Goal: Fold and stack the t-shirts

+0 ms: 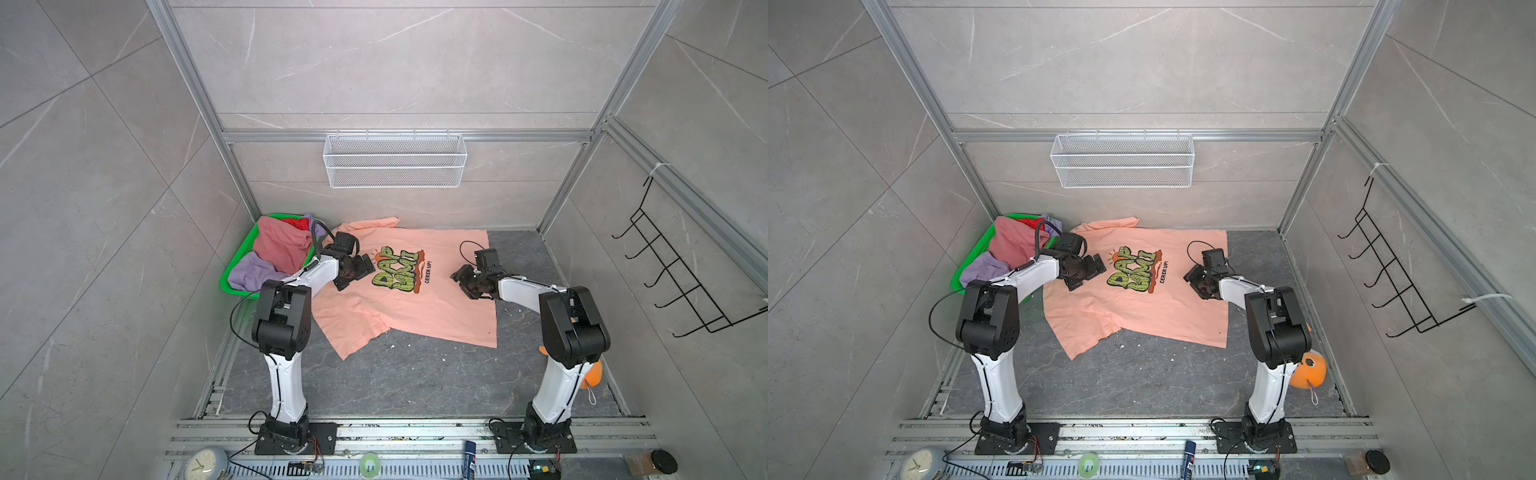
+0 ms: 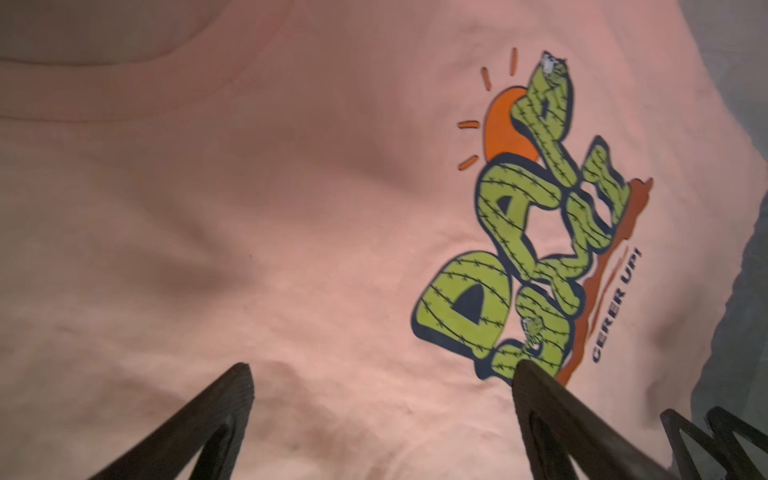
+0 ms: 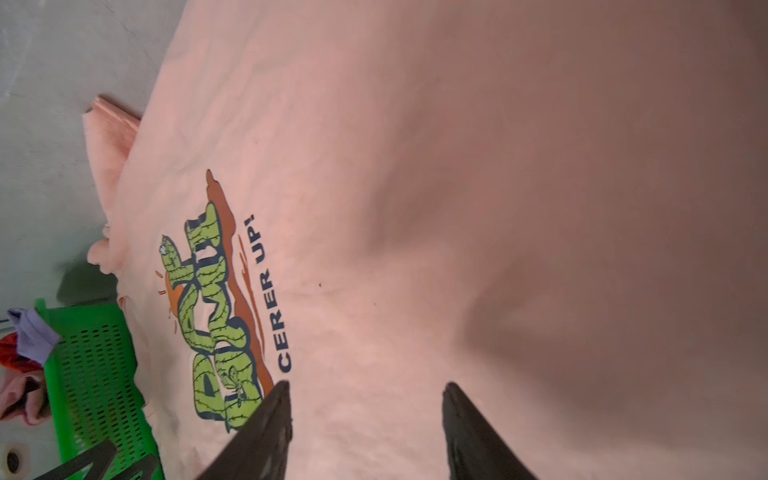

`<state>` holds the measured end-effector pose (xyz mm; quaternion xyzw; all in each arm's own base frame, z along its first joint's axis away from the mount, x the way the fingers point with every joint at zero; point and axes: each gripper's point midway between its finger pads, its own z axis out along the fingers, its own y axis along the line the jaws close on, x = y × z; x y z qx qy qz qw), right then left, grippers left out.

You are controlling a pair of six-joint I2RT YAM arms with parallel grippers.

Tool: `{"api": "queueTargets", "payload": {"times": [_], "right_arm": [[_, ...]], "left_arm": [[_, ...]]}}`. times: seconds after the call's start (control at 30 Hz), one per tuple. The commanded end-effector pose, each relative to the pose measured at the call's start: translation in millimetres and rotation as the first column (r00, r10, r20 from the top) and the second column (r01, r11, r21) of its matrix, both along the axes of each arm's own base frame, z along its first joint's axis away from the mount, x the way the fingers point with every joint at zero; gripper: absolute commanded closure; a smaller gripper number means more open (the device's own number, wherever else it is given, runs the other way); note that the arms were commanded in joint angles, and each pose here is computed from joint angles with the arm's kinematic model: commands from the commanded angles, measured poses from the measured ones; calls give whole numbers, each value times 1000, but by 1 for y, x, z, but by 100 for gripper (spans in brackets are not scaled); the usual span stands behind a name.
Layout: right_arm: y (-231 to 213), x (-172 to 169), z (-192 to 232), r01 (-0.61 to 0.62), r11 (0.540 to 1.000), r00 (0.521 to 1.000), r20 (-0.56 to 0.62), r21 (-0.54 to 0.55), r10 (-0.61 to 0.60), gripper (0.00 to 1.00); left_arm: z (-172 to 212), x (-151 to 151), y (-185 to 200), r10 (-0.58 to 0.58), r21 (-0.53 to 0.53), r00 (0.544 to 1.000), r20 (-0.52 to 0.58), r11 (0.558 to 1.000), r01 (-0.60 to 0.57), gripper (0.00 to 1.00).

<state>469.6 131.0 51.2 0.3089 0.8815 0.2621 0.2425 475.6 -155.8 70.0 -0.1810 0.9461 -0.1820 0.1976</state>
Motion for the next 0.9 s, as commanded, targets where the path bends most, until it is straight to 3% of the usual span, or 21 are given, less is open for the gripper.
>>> {"api": "queueTargets", "payload": {"times": [0.0,0.2,0.4,0.57,0.7,0.87], "right_arm": [[2,13,-7,31,1000,999,6,-2,-31,40],[0,-8,-38,7,1000,996,-87,-28,-9,40],[-12,-46,-57,-40,996,982,-187,-81,24,40],[-31,-83,-56,-111,985,966,-247,-129,76,40],[-50,-121,-51,-208,953,933,-336,-218,127,40],[-70,-168,-47,-217,951,917,-381,-220,121,40]], "left_arm": [[-1,15,-1,13,-68,1000,25,998,-11,0],[-29,-5,9,44,-49,998,-53,998,-46,1],[-63,-50,15,107,-82,982,-152,989,-121,1],[-88,-114,21,165,-102,954,-250,975,-195,1],[-100,-181,22,181,-53,927,-327,976,-210,1],[-99,-256,14,185,5,908,-376,980,-198,1]]}}
